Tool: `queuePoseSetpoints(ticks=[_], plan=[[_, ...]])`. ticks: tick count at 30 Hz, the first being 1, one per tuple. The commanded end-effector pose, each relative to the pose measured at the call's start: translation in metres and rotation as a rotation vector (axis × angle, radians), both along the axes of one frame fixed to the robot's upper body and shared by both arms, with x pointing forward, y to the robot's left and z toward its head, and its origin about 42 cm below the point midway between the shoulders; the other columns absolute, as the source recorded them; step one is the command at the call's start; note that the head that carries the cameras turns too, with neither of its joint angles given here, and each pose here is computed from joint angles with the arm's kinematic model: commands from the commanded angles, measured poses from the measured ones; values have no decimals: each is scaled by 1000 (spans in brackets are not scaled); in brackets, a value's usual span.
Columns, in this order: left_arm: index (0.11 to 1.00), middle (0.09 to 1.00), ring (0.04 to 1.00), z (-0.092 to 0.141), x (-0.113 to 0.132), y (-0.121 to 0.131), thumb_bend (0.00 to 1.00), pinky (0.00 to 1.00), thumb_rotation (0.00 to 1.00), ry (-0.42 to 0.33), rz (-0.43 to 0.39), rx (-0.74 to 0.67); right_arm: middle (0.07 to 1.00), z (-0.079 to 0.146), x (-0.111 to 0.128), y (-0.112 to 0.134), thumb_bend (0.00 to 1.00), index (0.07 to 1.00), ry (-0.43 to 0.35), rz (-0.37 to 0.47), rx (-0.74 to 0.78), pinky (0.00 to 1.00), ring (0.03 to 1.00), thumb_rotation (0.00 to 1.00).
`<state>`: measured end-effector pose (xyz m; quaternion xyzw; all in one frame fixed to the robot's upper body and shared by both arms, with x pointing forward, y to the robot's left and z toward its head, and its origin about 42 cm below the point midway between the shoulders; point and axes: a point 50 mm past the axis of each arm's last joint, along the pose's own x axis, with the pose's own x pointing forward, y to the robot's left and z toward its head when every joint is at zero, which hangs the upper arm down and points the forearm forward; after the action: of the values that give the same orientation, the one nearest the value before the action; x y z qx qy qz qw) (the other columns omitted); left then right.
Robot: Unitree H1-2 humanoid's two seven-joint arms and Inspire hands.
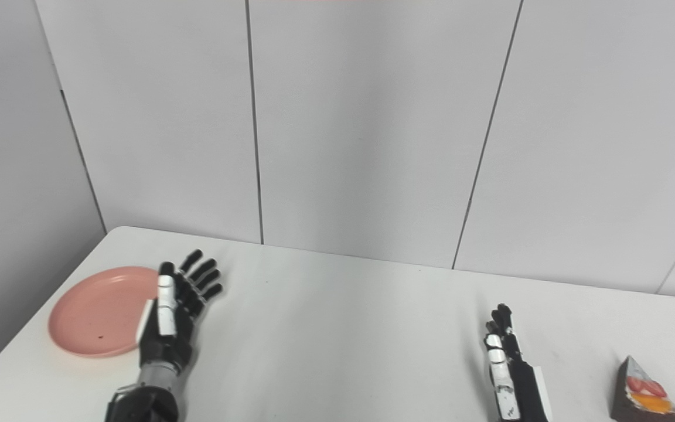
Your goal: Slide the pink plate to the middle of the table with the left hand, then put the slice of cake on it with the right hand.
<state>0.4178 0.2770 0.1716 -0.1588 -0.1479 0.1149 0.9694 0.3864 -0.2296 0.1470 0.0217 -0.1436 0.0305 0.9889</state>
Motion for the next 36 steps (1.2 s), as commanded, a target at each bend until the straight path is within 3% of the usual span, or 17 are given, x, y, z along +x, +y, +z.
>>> queuePoseSetpoints(ticks=[1, 14, 19, 25, 31, 36], plan=[[780, 783, 782, 37, 10, 8, 729, 758, 1000, -111, 29, -12, 1000, 0, -4, -4, 502, 1000, 1, -1, 1, 1000, 1000, 899], [790, 791, 788, 62, 0, 54, 677, 783, 1000, -149, 124, 31, 1000, 8, -10, -5, 441, 1000, 6, 4, -2, 1000, 1000, 924], [775, 777, 774, 64, -1, 54, 658, 768, 1000, -151, 128, 30, 1000, 10, -10, -4, 431, 1000, 8, 3, 5, 1000, 1000, 929], [786, 786, 781, 65, -4, 73, 712, 774, 1000, -167, 176, 52, 1000, 13, -11, -4, 427, 1000, 6, 1, 0, 1000, 1000, 938], [804, 807, 812, 64, -9, 109, 716, 833, 1000, -120, 271, 181, 1000, 14, -12, -6, 404, 1000, 8, 8, 7, 1000, 1000, 946], [839, 848, 868, 60, -16, 139, 722, 929, 1000, -54, 282, 278, 1000, 16, -14, -6, 385, 1000, 10, 12, 14, 1000, 1000, 940]])
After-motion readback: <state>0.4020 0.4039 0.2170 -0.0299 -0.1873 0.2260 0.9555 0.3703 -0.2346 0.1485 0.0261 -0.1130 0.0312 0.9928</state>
